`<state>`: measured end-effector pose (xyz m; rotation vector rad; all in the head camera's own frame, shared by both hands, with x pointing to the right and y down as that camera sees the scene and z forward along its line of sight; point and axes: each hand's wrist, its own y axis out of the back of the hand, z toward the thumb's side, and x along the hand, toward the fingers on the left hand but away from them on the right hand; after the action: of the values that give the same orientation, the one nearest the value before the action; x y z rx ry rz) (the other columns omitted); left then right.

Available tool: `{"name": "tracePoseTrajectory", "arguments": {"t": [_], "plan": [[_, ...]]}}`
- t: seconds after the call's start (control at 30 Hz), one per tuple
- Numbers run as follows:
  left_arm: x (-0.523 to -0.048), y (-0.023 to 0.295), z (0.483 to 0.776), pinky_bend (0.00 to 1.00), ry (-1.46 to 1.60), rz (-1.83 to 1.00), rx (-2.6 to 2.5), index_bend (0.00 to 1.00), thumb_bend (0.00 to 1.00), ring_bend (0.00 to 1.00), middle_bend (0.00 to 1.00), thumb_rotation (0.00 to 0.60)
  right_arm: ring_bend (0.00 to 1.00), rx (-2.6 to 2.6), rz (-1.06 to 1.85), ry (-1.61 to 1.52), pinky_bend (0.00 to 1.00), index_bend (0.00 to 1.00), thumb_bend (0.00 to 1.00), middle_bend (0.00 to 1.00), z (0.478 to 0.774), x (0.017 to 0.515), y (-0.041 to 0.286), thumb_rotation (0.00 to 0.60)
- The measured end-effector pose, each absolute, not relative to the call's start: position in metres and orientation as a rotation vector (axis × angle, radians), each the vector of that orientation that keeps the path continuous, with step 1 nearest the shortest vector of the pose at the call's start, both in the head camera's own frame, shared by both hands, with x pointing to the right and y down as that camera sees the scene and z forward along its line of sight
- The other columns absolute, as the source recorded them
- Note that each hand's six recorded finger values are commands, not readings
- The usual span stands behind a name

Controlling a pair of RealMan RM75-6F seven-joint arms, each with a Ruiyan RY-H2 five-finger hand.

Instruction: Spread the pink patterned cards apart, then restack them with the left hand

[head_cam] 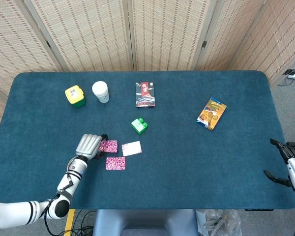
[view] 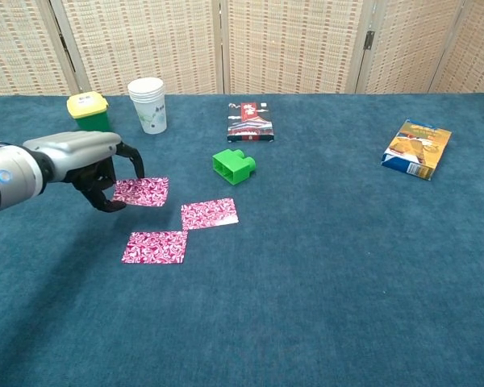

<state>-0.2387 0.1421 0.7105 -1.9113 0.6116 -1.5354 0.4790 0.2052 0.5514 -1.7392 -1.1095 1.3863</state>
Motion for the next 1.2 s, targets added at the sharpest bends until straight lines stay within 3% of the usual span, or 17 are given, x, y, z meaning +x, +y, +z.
{"name": "tracePoseTrajectory", "arguments": {"t": [0.47,1.2], "plan": [[-0.234,0.189,0.704,1.0,0.553,-1.545,-1.92,0.36,0.35,0.96,0.97,0.6,0.2,-1.752,1.382,-1.101,0.21,0.09,0.25,0.22,0.554,0.476,0.204,0.6],[-0.211,0.207,0.713,1.0,0.576,-1.572,-1.954,0.36,0.35,0.96,0.97,0.6,0.2,-1.753,1.395,-1.102,0.21,0.09,0.25,0.22,0.555,0.479,0.206,0.6]]}}
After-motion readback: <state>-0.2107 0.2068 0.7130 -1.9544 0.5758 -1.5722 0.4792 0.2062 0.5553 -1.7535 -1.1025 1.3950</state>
